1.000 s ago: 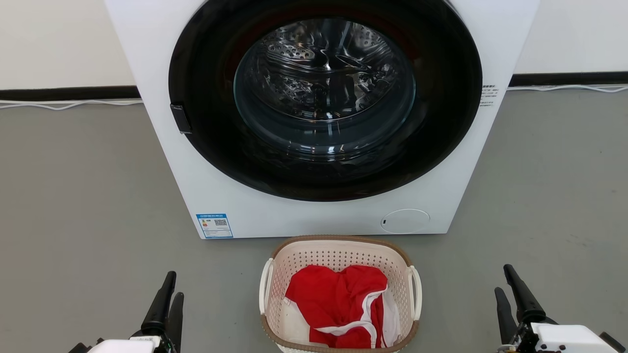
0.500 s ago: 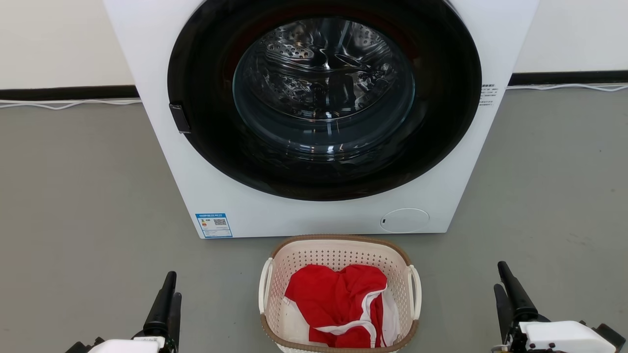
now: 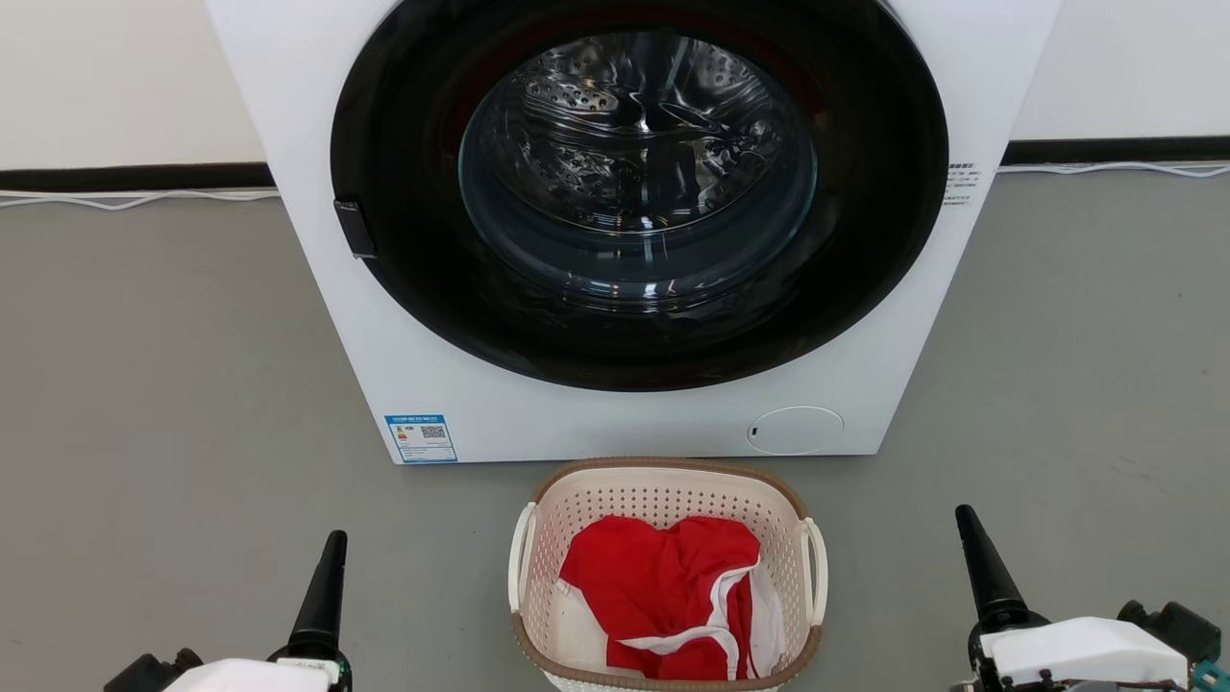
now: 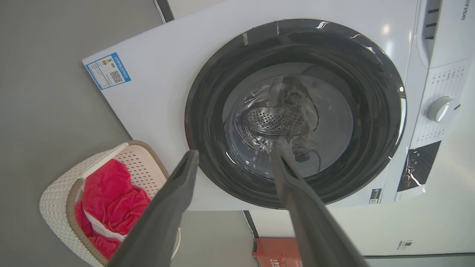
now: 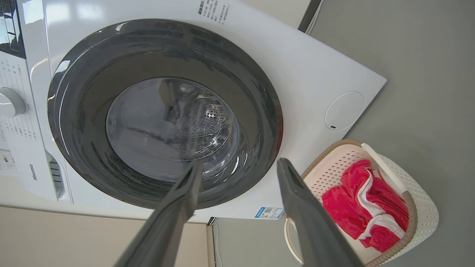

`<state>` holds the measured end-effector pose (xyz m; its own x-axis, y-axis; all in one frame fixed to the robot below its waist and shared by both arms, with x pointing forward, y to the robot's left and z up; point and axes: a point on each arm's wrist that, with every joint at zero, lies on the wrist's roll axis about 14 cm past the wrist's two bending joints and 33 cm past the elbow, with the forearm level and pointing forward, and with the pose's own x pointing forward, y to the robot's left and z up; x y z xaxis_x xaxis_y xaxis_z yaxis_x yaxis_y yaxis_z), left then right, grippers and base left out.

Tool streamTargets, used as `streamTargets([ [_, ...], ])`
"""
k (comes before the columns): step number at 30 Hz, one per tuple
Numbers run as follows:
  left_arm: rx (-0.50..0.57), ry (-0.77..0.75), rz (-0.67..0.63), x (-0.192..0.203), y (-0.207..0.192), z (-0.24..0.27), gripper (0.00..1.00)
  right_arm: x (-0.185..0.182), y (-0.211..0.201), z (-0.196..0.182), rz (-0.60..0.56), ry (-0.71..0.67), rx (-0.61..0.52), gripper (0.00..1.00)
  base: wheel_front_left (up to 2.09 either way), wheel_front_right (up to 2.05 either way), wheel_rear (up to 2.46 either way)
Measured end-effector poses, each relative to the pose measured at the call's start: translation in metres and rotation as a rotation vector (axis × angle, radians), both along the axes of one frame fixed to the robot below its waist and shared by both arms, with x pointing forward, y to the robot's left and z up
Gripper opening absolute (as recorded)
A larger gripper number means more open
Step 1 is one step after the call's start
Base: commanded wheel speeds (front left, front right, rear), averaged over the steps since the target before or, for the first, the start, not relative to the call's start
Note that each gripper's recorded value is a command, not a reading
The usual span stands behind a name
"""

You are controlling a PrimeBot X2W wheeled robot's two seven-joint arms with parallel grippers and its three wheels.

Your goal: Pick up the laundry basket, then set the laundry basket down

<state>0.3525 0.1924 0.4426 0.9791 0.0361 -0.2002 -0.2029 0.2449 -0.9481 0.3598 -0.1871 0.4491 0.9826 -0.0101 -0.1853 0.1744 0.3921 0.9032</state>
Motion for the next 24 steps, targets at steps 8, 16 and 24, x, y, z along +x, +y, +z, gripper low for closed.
streamTargets([
  [8,0.125,0.0,-0.012,-0.001,0.004,0.001,1.0,0.002,0.001,0.003,0.031,-0.01,-0.155,1.0,0.0,0.0,0.0],
  [16,0.248,-0.008,-0.019,-0.001,0.008,0.005,1.0,0.003,0.001,0.006,0.052,-0.019,-0.28,1.0,0.0,0.0,0.0],
  [24,0.349,-0.002,-0.019,-0.007,0.013,0.004,1.0,0.003,0.003,0.007,0.071,-0.031,-0.382,1.0,0.0,0.0,0.0],
])
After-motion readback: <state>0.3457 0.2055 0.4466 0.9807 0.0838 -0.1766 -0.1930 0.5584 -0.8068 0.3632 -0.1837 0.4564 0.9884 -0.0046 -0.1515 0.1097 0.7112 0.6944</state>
